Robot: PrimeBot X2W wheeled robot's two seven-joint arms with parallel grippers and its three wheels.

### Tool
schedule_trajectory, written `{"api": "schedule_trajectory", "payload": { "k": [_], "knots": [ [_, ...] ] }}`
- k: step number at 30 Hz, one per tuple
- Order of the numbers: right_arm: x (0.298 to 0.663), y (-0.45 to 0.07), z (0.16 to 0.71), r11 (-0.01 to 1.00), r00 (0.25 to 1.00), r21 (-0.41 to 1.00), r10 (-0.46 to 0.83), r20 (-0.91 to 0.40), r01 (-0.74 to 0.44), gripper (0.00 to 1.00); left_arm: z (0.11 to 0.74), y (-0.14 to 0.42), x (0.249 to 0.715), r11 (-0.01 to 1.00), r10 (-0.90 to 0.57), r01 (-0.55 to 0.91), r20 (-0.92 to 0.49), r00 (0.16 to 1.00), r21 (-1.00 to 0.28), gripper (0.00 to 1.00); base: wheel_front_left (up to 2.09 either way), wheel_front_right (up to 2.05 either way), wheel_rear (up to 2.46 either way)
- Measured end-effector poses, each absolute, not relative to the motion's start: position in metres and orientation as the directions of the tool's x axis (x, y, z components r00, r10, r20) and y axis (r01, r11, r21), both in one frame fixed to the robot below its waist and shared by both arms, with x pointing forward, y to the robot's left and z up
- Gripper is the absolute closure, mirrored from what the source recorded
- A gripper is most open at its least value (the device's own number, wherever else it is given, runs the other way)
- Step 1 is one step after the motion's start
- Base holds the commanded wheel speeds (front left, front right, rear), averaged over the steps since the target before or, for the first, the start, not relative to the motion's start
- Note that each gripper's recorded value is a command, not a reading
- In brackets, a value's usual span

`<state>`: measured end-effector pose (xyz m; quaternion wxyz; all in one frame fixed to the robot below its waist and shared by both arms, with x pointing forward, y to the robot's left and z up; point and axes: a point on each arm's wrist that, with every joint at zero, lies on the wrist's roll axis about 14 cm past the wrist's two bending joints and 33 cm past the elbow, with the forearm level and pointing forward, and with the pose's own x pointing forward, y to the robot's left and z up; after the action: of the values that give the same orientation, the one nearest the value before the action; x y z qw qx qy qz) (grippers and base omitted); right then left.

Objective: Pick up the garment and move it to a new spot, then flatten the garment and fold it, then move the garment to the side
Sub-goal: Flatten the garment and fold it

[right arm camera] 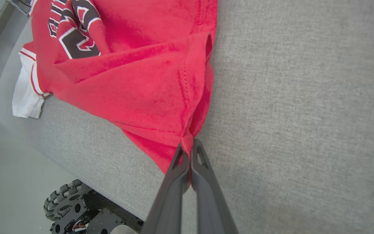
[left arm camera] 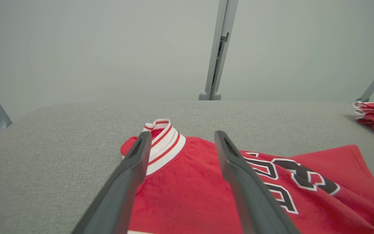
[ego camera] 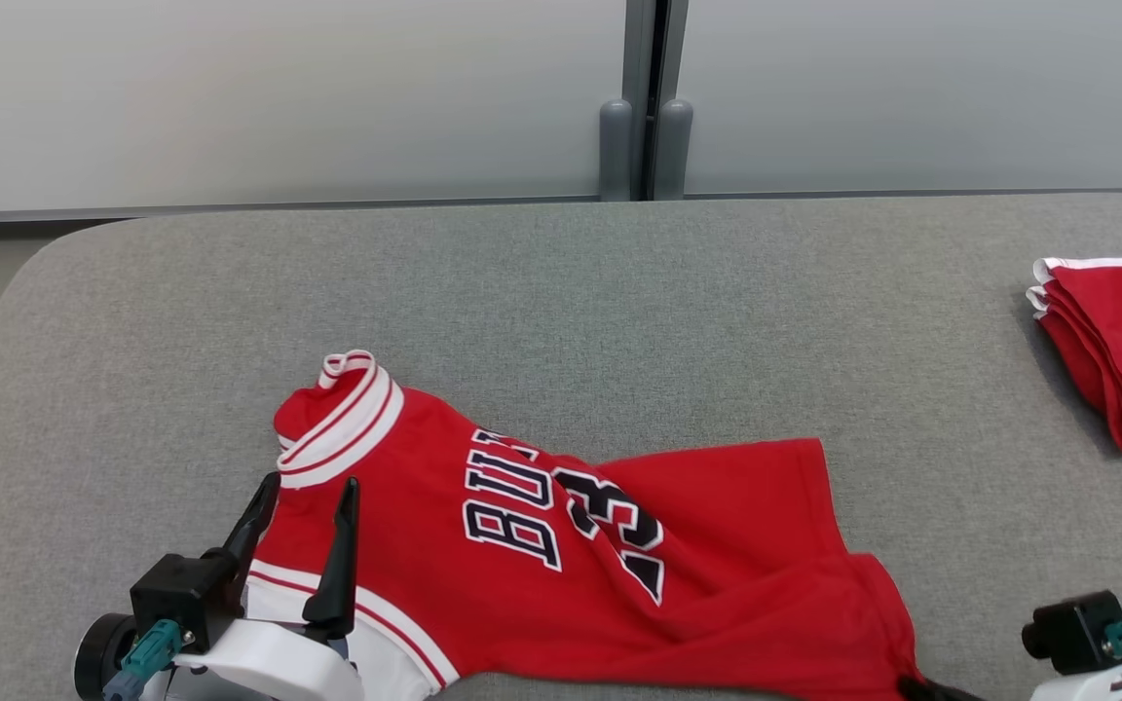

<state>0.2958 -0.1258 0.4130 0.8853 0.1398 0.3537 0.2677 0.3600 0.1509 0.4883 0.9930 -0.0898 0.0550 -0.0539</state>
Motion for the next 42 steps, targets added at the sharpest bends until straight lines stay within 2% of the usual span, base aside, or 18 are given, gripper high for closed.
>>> {"api": "schedule_trajectory", "payload": {
  "k": [7, 8, 9, 10, 14, 20, 27, 29, 35, 39, 42],
  "knots": [
    [0.266, -0.135, 0.387, 0.833, 0.515, 0.438, 0.554, -0.654, -0.339, 1.0, 0.485, 0.15, 0.361, 0.978, -0.123, 0.101, -0.115, 0.986, -0.181, 0.0, 0.0, 0.0, 0.0],
    [0.265, -0.136, 0.384, 0.835, 0.511, 0.439, 0.55, -0.661, -0.33, 0.82, 0.485, 0.15, 0.361, 0.978, -0.123, 0.101, -0.116, 0.986, -0.182, 0.0, 0.0, 0.0, 0.0],
    [0.263, -0.137, 0.382, 0.839, 0.506, 0.441, 0.545, -0.669, -0.32, 0.47, 0.484, 0.15, 0.361, 0.978, -0.122, 0.099, -0.119, 0.985, -0.184, 0.0, 0.0, 0.0, 0.0],
    [0.262, -0.138, 0.379, 0.842, 0.5, 0.441, 0.54, -0.677, -0.312, 0.0, 0.484, 0.151, 0.36, 0.978, -0.122, 0.098, -0.12, 0.985, -0.185, 0.0, 0.0, 0.0, 0.0],
    [0.264, -0.141, 0.379, 0.847, 0.506, 0.45, 0.531, -0.679, -0.284, 0.0, 0.484, 0.152, 0.359, 0.979, -0.117, 0.094, -0.12, 0.986, -0.183, 0.0, 0.0, 0.0, 0.0],
    [0.295, -0.143, 0.414, 0.834, 0.629, 0.471, 0.536, -0.563, -0.288, 0.0, 0.488, 0.16, 0.355, 0.982, -0.09, 0.069, -0.111, 0.99, -0.178, 0.0, 0.0, 0.0, 0.0],
    [0.348, -0.159, 0.482, 0.85, 0.844, 0.419, 0.457, -0.281, -0.321, 0.0, 0.504, 0.175, 0.357, 0.984, -0.043, 0.033, -0.057, 0.997, -0.173, 0.0, 0.0, 0.0, 0.0],
    [0.368, -0.163, 0.511, 0.863, 0.905, 0.38, 0.405, -0.128, -0.332, 0.0, 0.513, 0.183, 0.361, 0.986, -0.024, 0.018, -0.029, 0.999, -0.165, 0.0, 0.0, 0.0, 0.0],
    [0.392, -0.16, 0.551, 0.876, 0.944, 0.353, 0.308, 0.119, -0.33, 0.0, 0.54, 0.201, 0.369, 0.986, 0.034, -0.023, 0.065, 0.997, -0.164, 0.0, 0.0, 0.0, 0.0],
    [0.398, -0.159, 0.554, 0.893, 0.945, 0.314, 0.281, 0.166, -0.321, 0.0, 0.563, 0.208, 0.373, 0.988, 0.057, -0.033, 0.156, 0.986, -0.154, 0.0, 0.0, 0.0, 0.0],
    [0.401, -0.157, 0.552, 0.898, 0.951, 0.325, 0.244, 0.193, -0.296, 0.0, 0.552, 0.206, 0.367, 0.982, 0.068, -0.043, 0.136, 0.988, -0.181, 0.0, 0.0, 0.0, 0.0]
  ]
}}
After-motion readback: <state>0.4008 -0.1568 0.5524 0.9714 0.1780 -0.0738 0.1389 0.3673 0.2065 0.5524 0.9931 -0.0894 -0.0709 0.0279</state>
